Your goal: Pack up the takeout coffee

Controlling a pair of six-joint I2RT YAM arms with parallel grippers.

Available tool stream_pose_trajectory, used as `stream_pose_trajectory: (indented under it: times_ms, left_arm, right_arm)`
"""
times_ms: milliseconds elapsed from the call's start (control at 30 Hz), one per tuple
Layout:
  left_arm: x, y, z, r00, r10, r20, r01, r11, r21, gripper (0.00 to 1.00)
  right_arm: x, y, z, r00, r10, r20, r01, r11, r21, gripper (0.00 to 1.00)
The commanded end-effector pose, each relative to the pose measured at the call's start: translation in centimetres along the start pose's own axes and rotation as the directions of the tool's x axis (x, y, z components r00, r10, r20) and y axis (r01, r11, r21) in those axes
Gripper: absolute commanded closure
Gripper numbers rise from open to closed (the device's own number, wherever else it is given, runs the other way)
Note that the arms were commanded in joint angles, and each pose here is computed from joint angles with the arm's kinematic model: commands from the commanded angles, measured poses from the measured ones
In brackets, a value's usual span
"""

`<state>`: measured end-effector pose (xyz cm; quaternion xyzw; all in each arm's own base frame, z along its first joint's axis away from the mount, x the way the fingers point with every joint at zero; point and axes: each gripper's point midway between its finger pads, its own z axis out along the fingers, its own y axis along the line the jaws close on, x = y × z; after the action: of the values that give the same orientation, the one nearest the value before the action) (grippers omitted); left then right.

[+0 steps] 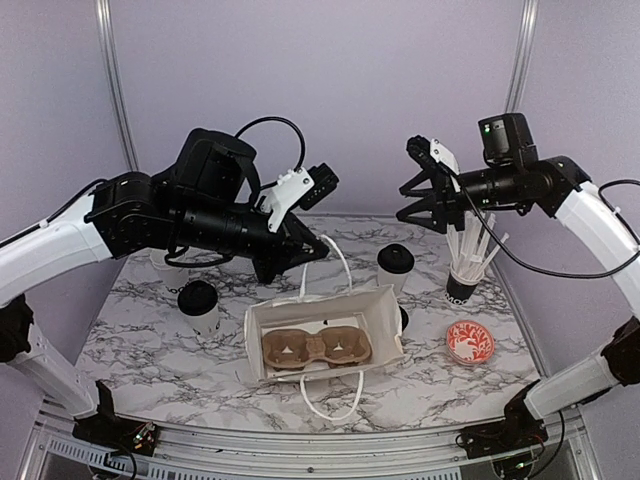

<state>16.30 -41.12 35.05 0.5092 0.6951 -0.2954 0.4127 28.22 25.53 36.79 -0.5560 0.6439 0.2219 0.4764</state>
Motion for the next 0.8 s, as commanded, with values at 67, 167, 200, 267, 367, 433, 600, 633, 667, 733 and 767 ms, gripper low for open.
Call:
stream_pose_trajectory:
  times_ms: [67,167,200,267,367,433,600,633,667,733,767]
  left_arm:
    - [0.1,9.1,0.8,0.997,-0.076,-0.025,0.069,0.978,-0.197,1.00]
    - [0.0,11.7,1.1,0.992,-0.121,-0.017,0.114,0.966,-0.230,1.00]
    - [0.0,12.3,1.2,0.991,-0.132,-0.013,0.125,0.963,-0.239,1.00]
    - [0.1,13.5,1.4,0.987,-0.162,-0.010,0.155,0.955,-0.255,1.00]
    - [0.4,14.8,1.6,0.979,-0.204,-0.004,0.196,0.946,-0.260,1.00]
    - [0.5,15.0,1.8,0.977,-0.214,-0.003,0.207,0.946,-0.250,1.00]
    - [0.8,15.3,1.9,0.973,-0.232,-0.005,0.224,0.944,-0.244,1.00]
    - [0.8,15.3,1.9,0.973,-0.233,-0.004,0.225,0.943,-0.244,1.00]
    - [0.8,15.3,1.8,0.972,-0.233,-0.004,0.226,0.943,-0.243,1.00]
    - [0.8,15.5,1.7,0.973,-0.232,-0.001,0.225,0.943,-0.246,1.00]
    - [0.8,15.5,1.7,0.972,-0.233,-0.001,0.226,0.942,-0.248,1.00]
  right_arm:
    - [-3.6,8.0,-4.1,0.968,-0.120,0.218,0.186,0.932,-0.312,0.29]
    - [-3.3,9.9,-3.2,0.967,-0.136,0.215,0.209,0.907,-0.366,0.21]
    - [-3.2,10.1,-2.4,0.971,-0.139,0.197,0.204,0.909,-0.363,0.21]
    - [-2.8,10.2,-0.3,0.978,-0.152,0.146,0.193,0.924,-0.330,0.20]
    - [-3.0,10.2,2.0,0.982,-0.158,0.106,0.185,0.929,-0.321,0.20]
    - [-3.7,10.4,3.4,0.983,-0.158,0.096,0.181,0.929,-0.323,0.20]
    - [-4.5,14.7,5.9,0.973,-0.211,0.095,0.231,0.859,-0.457,0.15]
    - [-4.5,15.6,6.4,0.970,-0.226,0.090,0.242,0.846,-0.475,0.13]
    - [-4.7,16.3,6.8,0.968,-0.235,0.085,0.247,0.841,-0.482,0.13]
    - [-4.9,16.7,7.7,0.970,-0.233,0.071,0.239,0.847,-0.475,0.15]
    - [-5.1,16.6,7.9,0.971,-0.228,0.067,0.232,0.850,-0.472,0.18]
